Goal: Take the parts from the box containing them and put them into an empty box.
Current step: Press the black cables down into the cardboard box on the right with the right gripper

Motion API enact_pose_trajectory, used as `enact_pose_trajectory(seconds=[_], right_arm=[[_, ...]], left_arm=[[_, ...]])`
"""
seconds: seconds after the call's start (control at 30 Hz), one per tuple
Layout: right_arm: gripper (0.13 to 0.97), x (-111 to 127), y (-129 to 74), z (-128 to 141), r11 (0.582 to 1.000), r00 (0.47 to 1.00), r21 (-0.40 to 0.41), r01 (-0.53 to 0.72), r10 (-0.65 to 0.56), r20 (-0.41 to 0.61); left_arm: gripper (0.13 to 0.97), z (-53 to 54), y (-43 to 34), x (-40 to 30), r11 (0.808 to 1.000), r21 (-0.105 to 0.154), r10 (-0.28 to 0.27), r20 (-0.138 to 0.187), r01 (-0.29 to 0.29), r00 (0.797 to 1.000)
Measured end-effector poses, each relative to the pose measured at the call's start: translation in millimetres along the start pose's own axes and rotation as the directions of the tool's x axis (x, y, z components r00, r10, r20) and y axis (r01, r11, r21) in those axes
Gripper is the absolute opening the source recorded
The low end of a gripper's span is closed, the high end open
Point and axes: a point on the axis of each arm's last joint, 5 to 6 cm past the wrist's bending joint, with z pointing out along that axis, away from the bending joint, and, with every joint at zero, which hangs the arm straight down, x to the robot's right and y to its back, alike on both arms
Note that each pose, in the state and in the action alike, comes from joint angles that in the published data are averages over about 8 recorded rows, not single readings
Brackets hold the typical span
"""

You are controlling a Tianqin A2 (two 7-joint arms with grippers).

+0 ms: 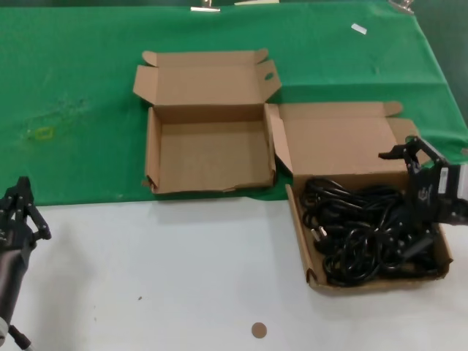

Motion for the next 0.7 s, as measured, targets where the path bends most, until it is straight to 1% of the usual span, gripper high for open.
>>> enact_pose_trajectory(seconds=[0.33, 0.7], right_arm=[[0.966, 17, 4, -15, 0.993, 0.979, -0.037, 0.114, -0.106, 0.172], [0.955, 26, 14, -19, 0.981, 0.938, -0.080, 0.178, -0.145, 0.314]], left_arm=[[0.144, 0.0, 0.0, 0.0, 1.000, 0.000, 0.000, 0.000, 0.000, 1.000], [0.144, 0.0, 0.0, 0.0, 1.000, 0.000, 0.000, 0.000, 0.000, 1.000]])
